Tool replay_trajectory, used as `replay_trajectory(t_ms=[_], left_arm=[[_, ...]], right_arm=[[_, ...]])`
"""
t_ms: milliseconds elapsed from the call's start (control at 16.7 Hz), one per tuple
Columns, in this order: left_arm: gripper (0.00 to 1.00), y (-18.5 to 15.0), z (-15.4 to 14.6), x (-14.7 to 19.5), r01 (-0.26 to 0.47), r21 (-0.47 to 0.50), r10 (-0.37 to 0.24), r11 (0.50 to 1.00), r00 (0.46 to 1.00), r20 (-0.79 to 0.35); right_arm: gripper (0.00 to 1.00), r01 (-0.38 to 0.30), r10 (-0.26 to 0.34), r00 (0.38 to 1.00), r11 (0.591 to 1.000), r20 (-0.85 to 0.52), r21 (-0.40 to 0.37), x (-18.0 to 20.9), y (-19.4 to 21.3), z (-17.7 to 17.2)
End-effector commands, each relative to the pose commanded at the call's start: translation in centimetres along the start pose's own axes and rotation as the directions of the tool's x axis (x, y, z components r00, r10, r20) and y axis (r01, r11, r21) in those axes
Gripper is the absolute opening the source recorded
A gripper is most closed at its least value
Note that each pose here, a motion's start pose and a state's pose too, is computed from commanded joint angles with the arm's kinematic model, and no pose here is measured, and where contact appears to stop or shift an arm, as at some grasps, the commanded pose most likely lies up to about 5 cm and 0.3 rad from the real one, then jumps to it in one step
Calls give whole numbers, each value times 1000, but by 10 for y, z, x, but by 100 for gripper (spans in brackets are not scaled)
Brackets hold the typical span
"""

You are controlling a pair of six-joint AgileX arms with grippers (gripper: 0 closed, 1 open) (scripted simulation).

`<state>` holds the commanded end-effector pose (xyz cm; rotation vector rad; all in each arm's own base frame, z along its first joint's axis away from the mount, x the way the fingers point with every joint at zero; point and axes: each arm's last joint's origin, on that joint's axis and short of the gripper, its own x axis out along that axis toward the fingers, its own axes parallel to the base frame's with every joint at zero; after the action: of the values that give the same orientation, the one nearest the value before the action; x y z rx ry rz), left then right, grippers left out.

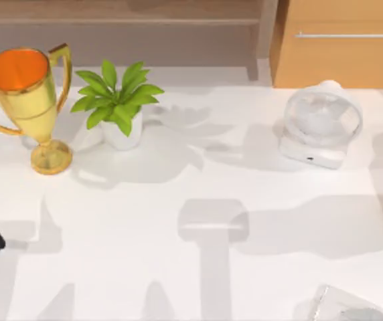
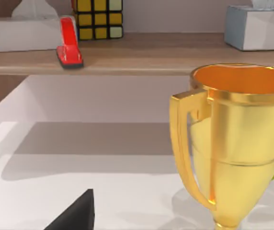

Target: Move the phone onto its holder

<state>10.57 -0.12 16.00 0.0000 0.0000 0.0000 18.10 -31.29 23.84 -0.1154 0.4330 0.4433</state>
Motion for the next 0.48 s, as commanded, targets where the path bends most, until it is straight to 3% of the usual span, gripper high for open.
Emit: replay_trajectory(t_ms=[480], left_arm=[[100,0,0,0,0,0,0,1000,1000,0]], right_arm=[[0,36,-37,998,999,-55,-26,11,9,10]])
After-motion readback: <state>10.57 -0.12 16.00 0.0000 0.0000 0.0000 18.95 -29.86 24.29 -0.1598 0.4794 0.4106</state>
